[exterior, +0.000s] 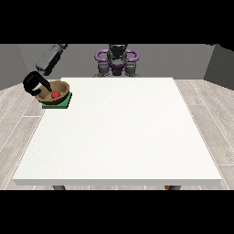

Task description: Pick the cup and pour the ball into the bowl, then pick the bowl and place it on the pad

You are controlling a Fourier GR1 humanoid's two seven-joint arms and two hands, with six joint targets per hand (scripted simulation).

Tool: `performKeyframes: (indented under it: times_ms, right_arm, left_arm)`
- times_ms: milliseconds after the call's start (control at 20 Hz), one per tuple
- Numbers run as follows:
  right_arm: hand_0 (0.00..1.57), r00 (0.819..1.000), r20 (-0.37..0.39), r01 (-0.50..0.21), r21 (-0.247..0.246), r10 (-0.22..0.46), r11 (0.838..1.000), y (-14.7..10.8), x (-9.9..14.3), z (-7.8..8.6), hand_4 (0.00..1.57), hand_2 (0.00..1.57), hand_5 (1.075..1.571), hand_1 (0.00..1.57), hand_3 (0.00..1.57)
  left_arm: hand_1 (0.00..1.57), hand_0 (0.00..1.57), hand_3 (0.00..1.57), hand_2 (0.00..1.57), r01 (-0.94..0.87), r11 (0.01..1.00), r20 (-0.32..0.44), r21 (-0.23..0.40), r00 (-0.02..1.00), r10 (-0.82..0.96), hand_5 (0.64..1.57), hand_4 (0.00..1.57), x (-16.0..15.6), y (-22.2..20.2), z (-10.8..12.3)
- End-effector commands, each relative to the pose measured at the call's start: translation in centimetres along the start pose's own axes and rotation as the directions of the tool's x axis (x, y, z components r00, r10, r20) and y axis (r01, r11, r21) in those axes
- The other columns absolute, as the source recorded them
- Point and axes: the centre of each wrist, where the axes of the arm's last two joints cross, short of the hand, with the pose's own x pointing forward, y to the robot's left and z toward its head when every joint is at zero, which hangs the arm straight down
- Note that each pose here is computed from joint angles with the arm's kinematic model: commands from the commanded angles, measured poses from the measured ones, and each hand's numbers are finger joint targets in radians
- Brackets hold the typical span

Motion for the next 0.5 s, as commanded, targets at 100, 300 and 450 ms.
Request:
performKeyframes:
  times_ms: [100, 300, 450]
  right_arm:
    - [0.0, 0.995, -0.031, -0.093, 0.066, 0.095, 0.993, 0.2, 0.5, -0.3, 0.0, 0.0, 1.41, 0.0, 0.0]
    - [0.0, 0.984, -0.086, -0.151, 0.092, 0.159, 0.984, 0.5, 0.1, -0.3, 0.0, 0.0, 1.395, 0.0, 0.0]
    - [0.0, 0.966, -0.111, -0.215, 0.159, 0.234, 0.964, 1.5, 1.7, -0.2, 0.2, 0.0, 1.375, 0.0, 0.0]
  left_arm:
    - [0.0, 0.0, 0.0, 0.0, -0.005, 0.999, -0.002, -0.039, 1.0, 0.005, 1.569, 1.21, 0.0, -0.9, -0.3]
    - [0.0, 0.0, 0.0, 0.0, -0.013, 0.998, -0.073, -0.053, 0.997, 0.01, 1.569, 1.19, -2.7, -4.6, -0.2]
    - [0.0, 0.0, 0.0, 0.0, 0.011, 1.0, -0.216, -0.013, 0.976, -0.014, 1.569, 1.19, -5.1, -3.1, 1.6]
